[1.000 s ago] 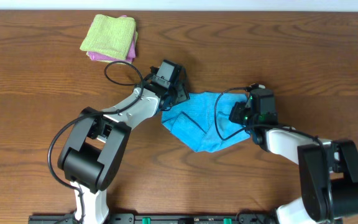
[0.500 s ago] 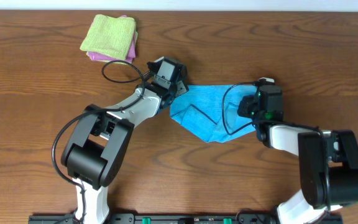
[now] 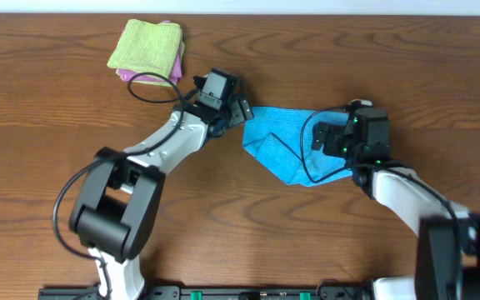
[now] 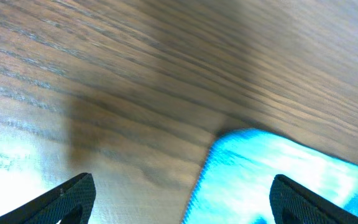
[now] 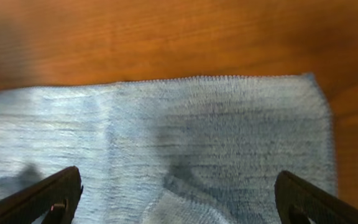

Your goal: Fold the cloth

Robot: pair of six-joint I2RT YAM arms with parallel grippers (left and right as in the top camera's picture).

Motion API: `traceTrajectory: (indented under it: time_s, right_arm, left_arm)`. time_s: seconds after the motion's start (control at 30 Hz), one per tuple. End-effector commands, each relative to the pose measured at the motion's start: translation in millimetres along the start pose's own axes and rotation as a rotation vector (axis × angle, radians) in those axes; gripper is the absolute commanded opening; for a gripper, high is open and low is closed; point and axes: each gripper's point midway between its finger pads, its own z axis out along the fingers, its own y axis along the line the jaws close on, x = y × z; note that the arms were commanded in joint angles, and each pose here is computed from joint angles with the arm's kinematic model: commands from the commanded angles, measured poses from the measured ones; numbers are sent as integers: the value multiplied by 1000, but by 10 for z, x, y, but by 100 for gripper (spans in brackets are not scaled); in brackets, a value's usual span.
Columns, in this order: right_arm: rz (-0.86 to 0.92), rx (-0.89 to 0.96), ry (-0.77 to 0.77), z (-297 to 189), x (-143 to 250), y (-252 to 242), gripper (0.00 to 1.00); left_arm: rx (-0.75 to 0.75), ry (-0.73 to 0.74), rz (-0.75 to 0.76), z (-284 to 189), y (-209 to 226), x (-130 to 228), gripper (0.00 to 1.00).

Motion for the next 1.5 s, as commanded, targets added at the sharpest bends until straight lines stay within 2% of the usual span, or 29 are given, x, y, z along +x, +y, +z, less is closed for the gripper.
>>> traceTrajectory:
  time_s: [0.0,0.17,0.33,0.43,0.57,0.63,0.7,0.73,0.87,1.0,1.1,1.23,1.37,1.47]
  right_arm:
    - [-4,-21,-23,-169,-148,85,99]
    - [29,9,143,-214,241,7,99]
    - [-138,24,246,38,524,-135,99]
    - [-181,28,272,156,541,-190,99]
    - [-277,22,262,212,449,-186,93]
    - [-323,44,254,215,411,-225,84]
    - [-341,48,256,212,410,-234,80]
    - [-340,47,259,211,418,-234,75]
    - [-340,48,262,209,423,-236,40]
    - [-341,47,252,211,380,-224,38]
    - [-343,46,254,196,310,-190,31]
    - [-338,51,311,82,231,-152,29]
    - [-338,53,372,-144,141,-68,7]
    - [-340,52,385,-253,129,-36,5]
  left_arm:
    - [145,88,21,-184,-352,100,91]
    - [166,239,-20,-222,-453,497,92]
    - [172,274,-10,-209,-611,735,97]
    - [164,289,-77,-213,-636,780,97]
    - [125,305,-133,-212,-574,828,94]
    - [102,314,-155,-213,-534,857,92]
    - [70,316,-171,-196,-480,895,91]
    - [57,326,-189,-183,-462,930,90]
    - [45,337,-212,-139,-458,980,89]
    - [50,332,-221,-119,-469,966,88]
    - [61,326,-220,-116,-493,949,88]
    - [61,325,-219,-115,-493,947,88]
    - [63,315,-218,-110,-497,928,88]
    - [64,309,-217,-106,-501,915,88]
